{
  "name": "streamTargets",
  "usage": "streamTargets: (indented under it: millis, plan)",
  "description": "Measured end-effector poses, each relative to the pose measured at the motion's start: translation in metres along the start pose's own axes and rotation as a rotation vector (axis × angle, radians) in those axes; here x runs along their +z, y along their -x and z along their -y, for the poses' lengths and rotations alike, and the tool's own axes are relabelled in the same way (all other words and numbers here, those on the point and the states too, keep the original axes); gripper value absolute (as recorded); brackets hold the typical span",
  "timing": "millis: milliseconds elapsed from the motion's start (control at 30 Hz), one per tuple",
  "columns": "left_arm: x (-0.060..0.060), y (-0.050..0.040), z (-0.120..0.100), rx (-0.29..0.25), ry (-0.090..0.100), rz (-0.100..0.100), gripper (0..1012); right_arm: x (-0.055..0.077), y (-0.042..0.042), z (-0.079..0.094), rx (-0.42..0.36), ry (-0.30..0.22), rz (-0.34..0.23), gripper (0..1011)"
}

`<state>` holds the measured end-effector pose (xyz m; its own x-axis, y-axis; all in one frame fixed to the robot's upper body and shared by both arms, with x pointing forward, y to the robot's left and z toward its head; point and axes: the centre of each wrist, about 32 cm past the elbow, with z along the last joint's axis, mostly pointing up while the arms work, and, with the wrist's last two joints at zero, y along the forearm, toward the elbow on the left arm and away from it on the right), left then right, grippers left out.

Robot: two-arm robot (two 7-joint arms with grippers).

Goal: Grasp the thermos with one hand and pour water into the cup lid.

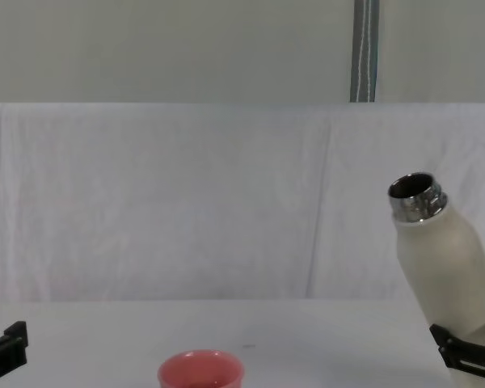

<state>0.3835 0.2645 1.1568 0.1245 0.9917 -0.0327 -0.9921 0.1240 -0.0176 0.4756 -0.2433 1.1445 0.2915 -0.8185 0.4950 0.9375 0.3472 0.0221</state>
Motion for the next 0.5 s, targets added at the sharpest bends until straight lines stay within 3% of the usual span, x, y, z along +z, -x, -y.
streamTargets:
  millis: [500]
  plan:
    - [0.0,0.0,0.0,0.0,0.0,0.0,1001,0.0059,0.0069,-0.0067,0.013,-0.001,-0.198,944]
